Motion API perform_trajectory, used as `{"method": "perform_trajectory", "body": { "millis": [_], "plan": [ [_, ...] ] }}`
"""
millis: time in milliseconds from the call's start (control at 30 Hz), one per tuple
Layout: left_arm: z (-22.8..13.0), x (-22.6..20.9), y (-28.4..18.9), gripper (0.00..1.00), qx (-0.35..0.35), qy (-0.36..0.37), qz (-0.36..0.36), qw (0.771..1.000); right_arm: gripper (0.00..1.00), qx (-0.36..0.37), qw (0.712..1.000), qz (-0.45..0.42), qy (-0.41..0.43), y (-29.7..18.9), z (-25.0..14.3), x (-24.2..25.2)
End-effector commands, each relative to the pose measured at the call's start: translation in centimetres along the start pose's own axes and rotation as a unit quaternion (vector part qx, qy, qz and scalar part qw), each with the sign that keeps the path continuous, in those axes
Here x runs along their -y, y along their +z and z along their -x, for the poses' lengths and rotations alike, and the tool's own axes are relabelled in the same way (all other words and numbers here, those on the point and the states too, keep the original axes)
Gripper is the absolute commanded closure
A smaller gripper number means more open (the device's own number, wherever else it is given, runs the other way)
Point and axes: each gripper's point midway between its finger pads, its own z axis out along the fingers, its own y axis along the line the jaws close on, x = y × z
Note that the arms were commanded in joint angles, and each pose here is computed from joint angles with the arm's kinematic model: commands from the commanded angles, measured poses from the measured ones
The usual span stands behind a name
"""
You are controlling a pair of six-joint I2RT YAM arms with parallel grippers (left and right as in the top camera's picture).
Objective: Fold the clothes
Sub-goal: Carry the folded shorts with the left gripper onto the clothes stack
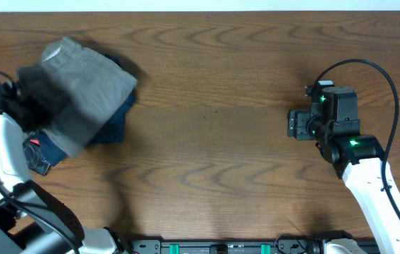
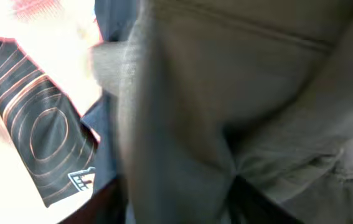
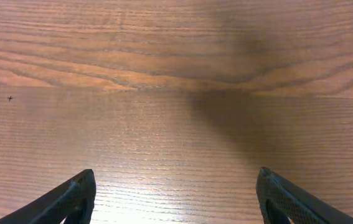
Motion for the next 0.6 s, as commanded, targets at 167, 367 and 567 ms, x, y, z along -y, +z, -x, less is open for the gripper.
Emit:
{"method": "perform_trajectory", "body": {
  "millis": [167, 367, 567],
  "plan": [
    [2.7, 2.7, -5.9, 0.12, 0.073, -0.005, -0.074, 0.995, 0.16, 0.007, 1.0, -0.005, 0.001, -0.3, 0.5, 0.4],
    [1.4, 8.7, -12.5, 0.0, 0.128, 0.061, -0.167, 0.976, 0.11, 0.027, 1.0, -0.007, 0.006, -0.6, 1.8, 0.7],
    [-4.8, 16.8, -12.4, 0.02, 0.071, 0.191, -0.222, 0.953, 0.09, 0.056, 0.998, -0.011, 0.022, -2.3, 4.7, 2.2]
  ]
}}
